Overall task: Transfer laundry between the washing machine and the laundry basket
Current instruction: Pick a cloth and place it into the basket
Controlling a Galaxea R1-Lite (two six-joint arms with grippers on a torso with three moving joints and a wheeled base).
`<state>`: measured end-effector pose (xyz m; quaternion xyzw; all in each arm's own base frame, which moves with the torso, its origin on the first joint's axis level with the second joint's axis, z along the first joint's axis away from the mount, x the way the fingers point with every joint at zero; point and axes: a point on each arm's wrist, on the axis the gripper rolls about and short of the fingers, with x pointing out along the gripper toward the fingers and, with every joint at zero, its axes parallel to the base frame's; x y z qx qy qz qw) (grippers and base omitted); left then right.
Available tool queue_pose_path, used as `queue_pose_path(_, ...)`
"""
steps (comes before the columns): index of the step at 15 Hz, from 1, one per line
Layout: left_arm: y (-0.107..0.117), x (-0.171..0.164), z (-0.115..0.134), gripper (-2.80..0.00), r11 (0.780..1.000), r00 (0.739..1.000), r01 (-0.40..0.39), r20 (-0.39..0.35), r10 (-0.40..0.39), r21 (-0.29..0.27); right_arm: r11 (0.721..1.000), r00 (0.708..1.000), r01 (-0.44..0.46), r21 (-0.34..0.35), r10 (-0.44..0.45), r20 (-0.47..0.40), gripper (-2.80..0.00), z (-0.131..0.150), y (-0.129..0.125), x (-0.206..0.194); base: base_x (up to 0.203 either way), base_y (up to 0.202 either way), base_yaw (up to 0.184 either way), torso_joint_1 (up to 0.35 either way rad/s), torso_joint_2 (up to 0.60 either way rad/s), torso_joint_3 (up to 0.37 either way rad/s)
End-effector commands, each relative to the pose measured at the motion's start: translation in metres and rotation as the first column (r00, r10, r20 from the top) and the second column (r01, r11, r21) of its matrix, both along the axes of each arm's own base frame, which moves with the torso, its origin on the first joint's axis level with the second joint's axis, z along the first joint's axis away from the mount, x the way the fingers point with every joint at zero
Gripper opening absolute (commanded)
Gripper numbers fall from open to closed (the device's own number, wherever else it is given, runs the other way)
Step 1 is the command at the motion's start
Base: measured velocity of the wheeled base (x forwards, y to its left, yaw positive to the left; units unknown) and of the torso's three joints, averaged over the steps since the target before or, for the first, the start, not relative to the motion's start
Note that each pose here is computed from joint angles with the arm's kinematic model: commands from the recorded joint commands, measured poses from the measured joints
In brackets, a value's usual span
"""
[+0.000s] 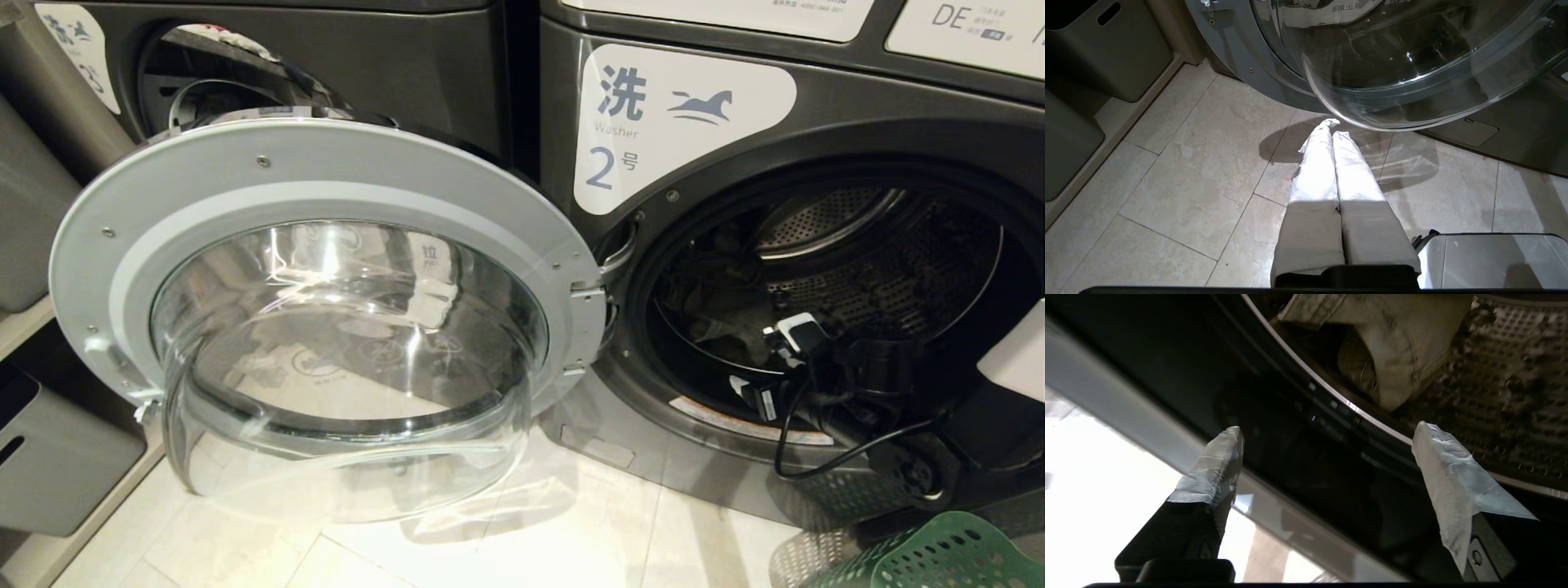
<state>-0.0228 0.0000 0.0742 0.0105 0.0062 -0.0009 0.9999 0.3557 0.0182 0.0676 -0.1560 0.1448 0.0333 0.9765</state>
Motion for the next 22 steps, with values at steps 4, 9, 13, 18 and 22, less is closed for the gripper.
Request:
queue_pose_path(4,0.0,0.0,0.0,-2.8,1.0,1.0,0.0,-0.001,0.0,0.0,0.999,1.0,0.004,-0.044,-0.004,0.006,0.0,-0.017,0.001,0.024,0.0,0.0,0.0,0.0,0.0,0.0)
queue_pose_path(9,0.0,0.0,0.0,-2.8,1.0,1.0,0.0,-0.001,0.0,0.0,0.998,0.997,0.033,-0.053,-0.03,0.064,0.0,-0.013,0.002,0.046,0.0,0.0,0.0,0.0,0.0,0.0)
queue_pose_path(13,0.0,0.0,0.0,-2.8,1.0,1.0,0.0,0.0,0.0,0.0,0.998,0.995,0.038,-0.048,-0.033,0.09,0.0,-0.011,0.001,0.054,0.0,0.0,0.0,0.0,0.0,0.0)
queue_pose_path(18,0.0,0.0,0.0,-2.8,1.0,1.0,0.0,0.0,0.0,0.0,0.998,0.995,0.037,-0.047,-0.032,0.096,0.0,-0.009,0.001,0.055,0.0,0.0,0.0,0.0,0.0,0.0)
queue_pose_path(22,0.0,0.0,0.0,-2.8,1.0,1.0,0.0,0.0,0.0,0.0,0.998,0.995,0.044,-0.046,-0.039,0.091,0.0,-0.01,-0.001,0.055,0.0,0.0,0.0,0.0,0.0,0.0)
